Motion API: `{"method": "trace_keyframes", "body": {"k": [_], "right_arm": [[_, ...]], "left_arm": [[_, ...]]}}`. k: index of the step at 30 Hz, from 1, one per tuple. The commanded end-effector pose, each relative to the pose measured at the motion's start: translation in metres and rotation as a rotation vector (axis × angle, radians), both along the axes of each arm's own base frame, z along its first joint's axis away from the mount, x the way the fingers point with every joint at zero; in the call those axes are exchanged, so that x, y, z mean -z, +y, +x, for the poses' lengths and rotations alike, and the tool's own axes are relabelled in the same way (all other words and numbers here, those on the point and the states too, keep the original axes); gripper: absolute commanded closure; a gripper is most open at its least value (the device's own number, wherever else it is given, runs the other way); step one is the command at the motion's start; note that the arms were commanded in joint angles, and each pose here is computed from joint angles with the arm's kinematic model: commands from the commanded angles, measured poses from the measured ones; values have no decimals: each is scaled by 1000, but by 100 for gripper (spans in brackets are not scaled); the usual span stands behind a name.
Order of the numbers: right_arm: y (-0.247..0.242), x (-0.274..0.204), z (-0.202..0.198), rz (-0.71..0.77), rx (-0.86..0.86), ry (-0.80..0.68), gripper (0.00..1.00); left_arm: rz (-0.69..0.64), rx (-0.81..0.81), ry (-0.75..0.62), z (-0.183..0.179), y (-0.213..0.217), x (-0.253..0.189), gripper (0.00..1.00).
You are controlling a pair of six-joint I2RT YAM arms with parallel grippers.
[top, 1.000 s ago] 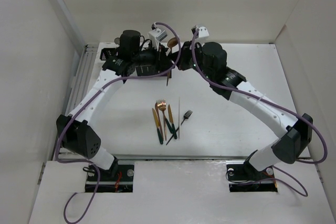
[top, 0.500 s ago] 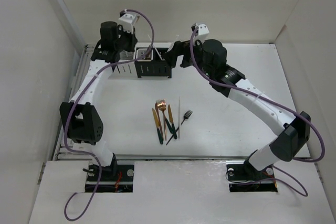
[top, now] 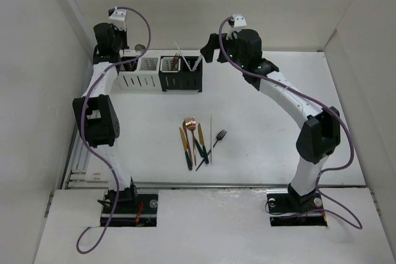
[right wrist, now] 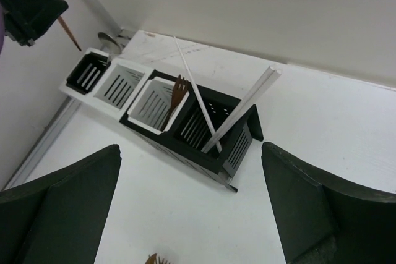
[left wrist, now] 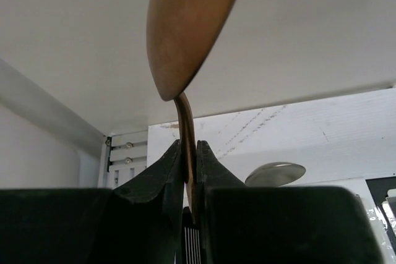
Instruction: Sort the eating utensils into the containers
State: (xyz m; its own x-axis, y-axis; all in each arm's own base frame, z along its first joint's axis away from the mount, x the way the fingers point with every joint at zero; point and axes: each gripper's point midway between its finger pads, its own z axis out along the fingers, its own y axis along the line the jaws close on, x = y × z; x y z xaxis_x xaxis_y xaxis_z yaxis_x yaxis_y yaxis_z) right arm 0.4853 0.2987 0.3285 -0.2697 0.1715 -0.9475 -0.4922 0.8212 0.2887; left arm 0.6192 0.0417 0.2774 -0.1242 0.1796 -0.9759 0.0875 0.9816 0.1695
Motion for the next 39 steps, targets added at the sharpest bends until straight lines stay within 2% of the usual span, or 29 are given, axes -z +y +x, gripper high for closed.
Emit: {"method": "trace_keyframes", "body": {"k": [1,10,12,17,18,20,21,22,24,27,30,32,35,39], "right_arm": [[10,-36,3,38,-60,-84,0],[6,-30,9,22,-46,-56,0],[-2,-30,6,10,-17,-59,0],[-16,-35,-7,-8,15,-74,0],[-17,-36,-9,-8,15,-74,0],[-23,-33,-11,-23,35,-75,0],[-25,-43,-15,-14,35,-91,0],[-28,-42,-16,-16,46,-89,0],[-41,-44,-19,-24,82,-82,0],[-61,-31,-18,-74,146,-28,0],[-78,-2,-18,-154,176,106,0],[-79,30,-10,-205,171,203,7],[-56,57,-8,-222,66,247,20],[-6,52,-1,-162,-71,174,21]], "left_arm": [[-6,44,-141,7,-7,-43,100],[-130,42,-24,9,-13,8,100],[-128,-15,8,2,0,24,100],[-102,-41,55,-18,7,42,100],[-101,-41,46,-21,7,40,95],[-94,-30,51,-24,5,47,77],[-94,-30,51,-24,5,47,64],[-104,-32,42,-26,5,42,39],[-104,-41,54,-26,6,42,24],[-91,-95,3,-28,16,9,14],[-57,-158,-37,-29,29,-18,14],[-52,-191,-53,-36,30,-38,14],[-36,-235,-65,-47,29,-62,14],[-38,-195,-90,-69,1,-88,14]]}}
